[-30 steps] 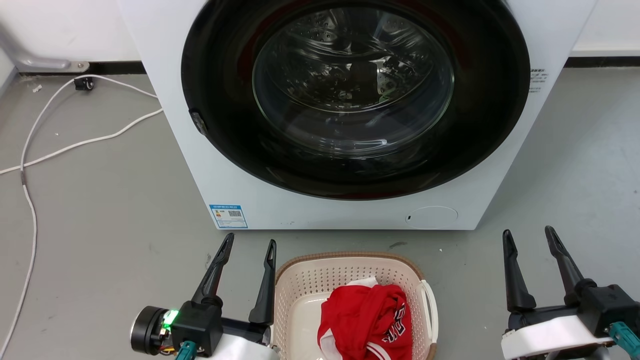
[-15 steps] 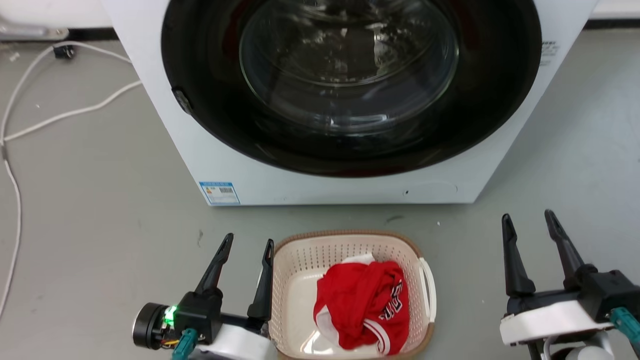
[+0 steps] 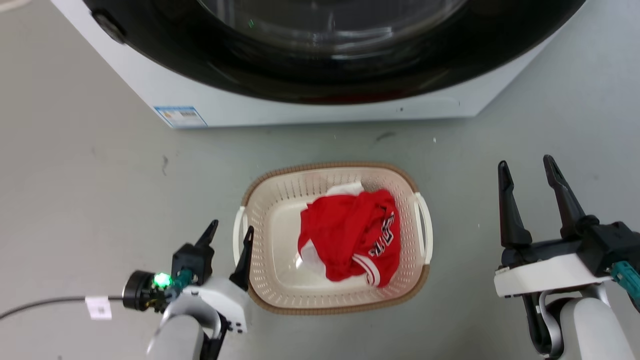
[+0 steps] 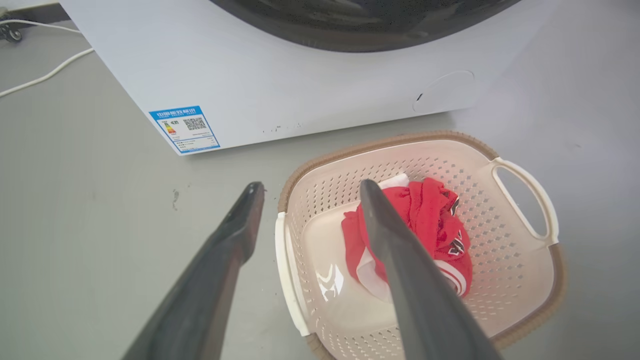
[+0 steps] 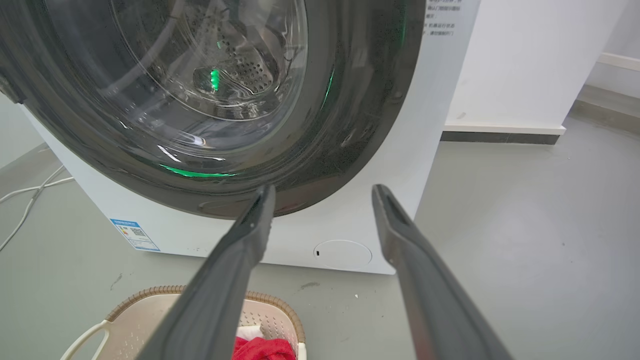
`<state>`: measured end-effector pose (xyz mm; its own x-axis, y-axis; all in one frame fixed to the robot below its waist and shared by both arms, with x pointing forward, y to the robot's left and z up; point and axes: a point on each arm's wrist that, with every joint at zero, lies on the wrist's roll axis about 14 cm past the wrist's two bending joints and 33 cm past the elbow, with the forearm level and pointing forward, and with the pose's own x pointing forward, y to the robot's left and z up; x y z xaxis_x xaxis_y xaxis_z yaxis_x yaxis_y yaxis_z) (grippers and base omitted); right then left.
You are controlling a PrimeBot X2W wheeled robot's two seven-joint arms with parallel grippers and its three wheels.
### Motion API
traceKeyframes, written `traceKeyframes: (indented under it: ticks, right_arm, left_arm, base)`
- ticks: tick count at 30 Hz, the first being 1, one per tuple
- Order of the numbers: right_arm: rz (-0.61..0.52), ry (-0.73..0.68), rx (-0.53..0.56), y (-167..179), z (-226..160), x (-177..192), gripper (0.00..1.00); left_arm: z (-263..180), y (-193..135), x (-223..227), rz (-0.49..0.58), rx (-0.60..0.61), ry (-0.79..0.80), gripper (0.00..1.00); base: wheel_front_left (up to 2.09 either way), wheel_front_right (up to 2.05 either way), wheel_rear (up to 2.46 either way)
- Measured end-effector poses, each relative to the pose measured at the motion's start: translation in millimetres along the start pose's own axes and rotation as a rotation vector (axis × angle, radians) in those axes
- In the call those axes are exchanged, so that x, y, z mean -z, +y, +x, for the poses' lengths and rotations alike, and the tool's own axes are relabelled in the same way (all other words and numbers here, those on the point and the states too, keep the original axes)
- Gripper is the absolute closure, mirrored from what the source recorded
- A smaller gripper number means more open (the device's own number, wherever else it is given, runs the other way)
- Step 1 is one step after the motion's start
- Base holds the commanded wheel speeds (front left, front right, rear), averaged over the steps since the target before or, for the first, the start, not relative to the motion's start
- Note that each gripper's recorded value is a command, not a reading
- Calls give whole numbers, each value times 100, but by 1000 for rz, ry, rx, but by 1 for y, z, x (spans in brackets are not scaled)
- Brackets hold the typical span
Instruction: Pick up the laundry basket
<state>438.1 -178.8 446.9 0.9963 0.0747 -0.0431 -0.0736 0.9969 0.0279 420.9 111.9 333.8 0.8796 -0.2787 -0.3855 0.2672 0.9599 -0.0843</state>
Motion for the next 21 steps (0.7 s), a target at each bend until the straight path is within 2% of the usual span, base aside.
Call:
traceKeyframes:
  ticks: [9, 15, 21]
  right_arm:
    - [7, 166, 13, -7, 10, 67, 0]
    - [35, 416, 1, -2, 0, 143, 0]
    - [54, 642, -36, 8, 6, 196, 0]
  left_arm:
    - [44, 20, 81, 18, 37, 275, 0]
    - [63, 25, 106, 17, 51, 354, 0]
    - [69, 23, 122, 23, 71, 406, 0]
  base:
    - [0, 0, 0]
    - [0, 0, 0]
    - [0, 0, 0]
